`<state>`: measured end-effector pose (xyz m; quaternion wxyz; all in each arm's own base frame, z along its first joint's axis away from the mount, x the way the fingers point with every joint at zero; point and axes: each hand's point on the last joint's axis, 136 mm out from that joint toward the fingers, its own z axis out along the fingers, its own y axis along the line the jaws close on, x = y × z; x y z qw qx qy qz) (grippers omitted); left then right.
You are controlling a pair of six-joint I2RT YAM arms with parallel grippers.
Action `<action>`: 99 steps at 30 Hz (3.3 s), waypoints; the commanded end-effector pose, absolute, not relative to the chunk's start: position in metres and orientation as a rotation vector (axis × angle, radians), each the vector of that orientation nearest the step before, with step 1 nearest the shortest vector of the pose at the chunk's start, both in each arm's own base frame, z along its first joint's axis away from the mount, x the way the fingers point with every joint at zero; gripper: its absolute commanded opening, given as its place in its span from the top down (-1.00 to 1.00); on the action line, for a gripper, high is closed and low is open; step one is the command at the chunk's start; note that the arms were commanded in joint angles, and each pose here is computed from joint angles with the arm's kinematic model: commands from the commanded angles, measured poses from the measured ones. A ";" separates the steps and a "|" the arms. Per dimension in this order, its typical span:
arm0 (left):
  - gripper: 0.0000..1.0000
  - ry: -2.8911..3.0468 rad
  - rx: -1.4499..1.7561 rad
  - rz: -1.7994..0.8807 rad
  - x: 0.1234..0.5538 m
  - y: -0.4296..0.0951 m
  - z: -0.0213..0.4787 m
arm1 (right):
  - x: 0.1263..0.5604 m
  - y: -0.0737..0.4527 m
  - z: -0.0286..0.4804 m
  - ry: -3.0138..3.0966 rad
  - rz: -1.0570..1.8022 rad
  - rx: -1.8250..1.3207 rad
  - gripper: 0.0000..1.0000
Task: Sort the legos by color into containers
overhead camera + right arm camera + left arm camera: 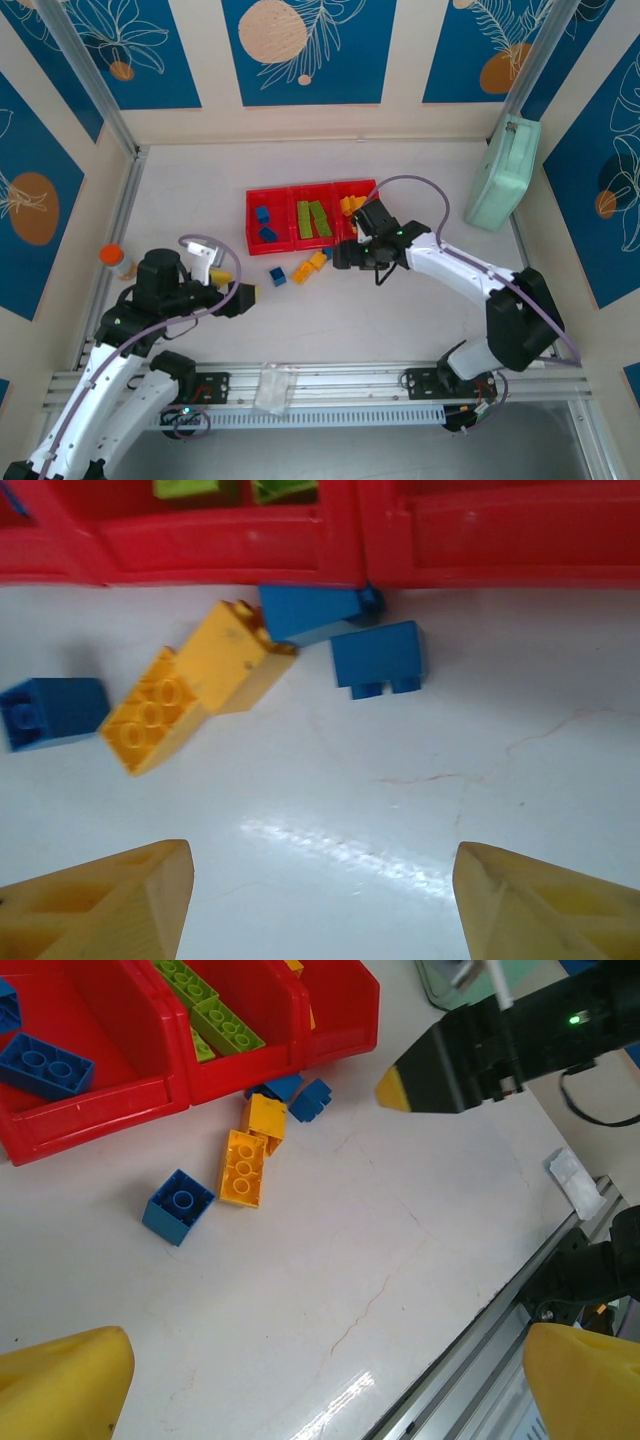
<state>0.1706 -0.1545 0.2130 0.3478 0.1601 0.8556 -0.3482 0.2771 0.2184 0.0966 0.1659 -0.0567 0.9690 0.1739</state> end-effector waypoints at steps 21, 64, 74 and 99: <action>-0.99 2.188 0.467 -0.906 0.166 -0.159 0.219 | 0.332 0.224 0.031 2.799 0.081 -0.402 -0.20; -0.99 2.097 0.427 -0.825 0.163 -0.144 0.235 | 0.368 0.391 0.186 2.483 0.910 -0.294 0.59; -0.99 2.089 0.436 -0.834 0.161 -0.145 0.237 | 0.400 0.438 0.132 2.538 0.881 -0.280 0.58; -0.99 2.106 0.441 -0.845 0.163 -0.147 0.233 | 0.425 0.450 0.132 2.498 0.670 -0.324 -0.25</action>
